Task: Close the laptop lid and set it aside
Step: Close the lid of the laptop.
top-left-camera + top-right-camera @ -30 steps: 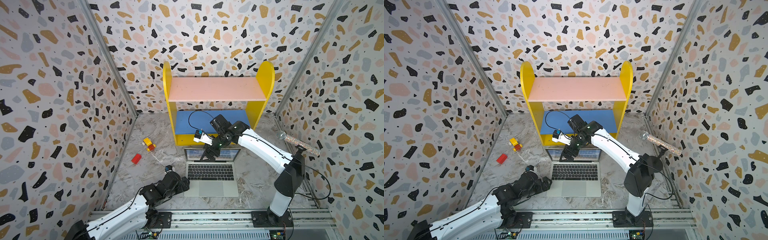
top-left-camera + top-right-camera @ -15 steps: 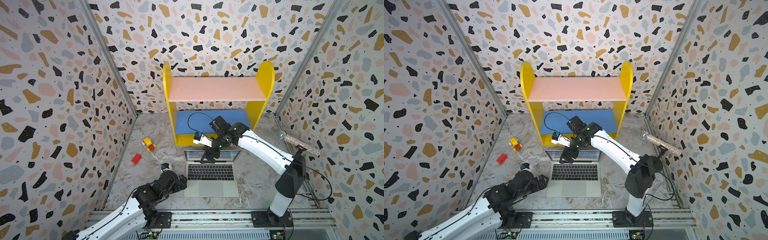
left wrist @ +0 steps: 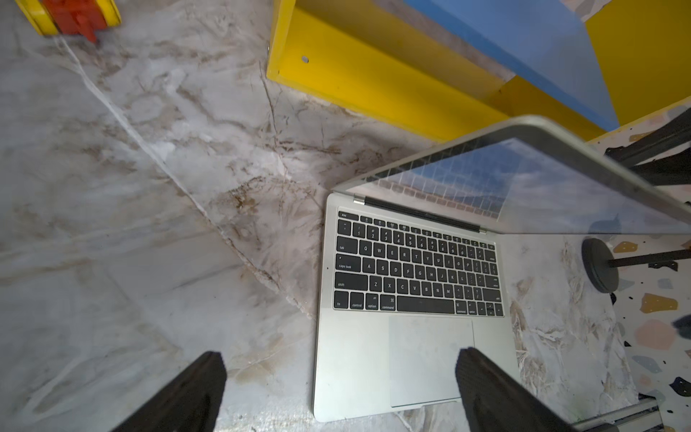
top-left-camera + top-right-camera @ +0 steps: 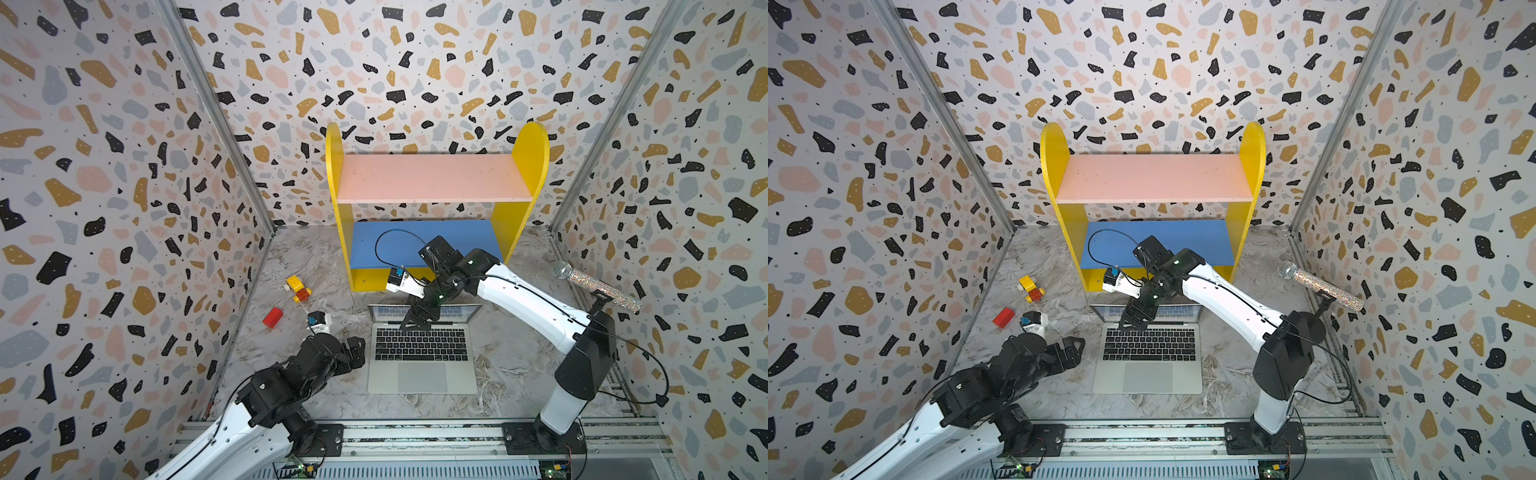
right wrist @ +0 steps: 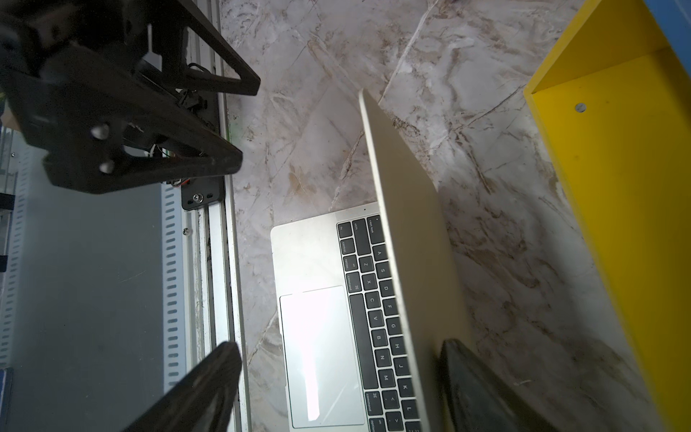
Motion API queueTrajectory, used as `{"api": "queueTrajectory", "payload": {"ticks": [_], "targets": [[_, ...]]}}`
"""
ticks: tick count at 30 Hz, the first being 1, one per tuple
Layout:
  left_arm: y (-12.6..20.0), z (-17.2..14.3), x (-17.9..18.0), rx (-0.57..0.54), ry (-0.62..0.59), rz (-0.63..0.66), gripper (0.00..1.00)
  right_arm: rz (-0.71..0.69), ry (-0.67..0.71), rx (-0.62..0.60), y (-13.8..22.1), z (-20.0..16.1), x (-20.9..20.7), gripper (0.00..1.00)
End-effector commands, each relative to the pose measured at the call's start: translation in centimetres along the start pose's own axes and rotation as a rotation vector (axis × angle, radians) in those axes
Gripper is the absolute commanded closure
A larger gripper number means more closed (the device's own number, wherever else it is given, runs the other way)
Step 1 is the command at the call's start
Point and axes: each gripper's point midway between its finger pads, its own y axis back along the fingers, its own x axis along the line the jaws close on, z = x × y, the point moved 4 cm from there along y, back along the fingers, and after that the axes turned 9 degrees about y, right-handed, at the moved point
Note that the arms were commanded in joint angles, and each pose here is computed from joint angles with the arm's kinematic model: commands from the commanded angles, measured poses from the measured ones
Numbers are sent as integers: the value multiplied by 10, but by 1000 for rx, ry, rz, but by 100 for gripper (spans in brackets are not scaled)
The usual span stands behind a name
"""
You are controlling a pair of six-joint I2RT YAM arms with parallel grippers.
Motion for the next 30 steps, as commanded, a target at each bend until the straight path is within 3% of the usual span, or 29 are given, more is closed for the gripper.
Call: {"api": "queueTrajectory", "payload": {"ticks": [1,18,30], "targets": [[16,17,-4,-67,-68,10,1,71,-43,41,4,-9,25,12],[29,47,-55,-109,-135,-111,0,76,-46,52,0,-14,33,12],[13,53,-90,-74,-160,-178,1,69,-47,52,0,-20,41,12]]}}
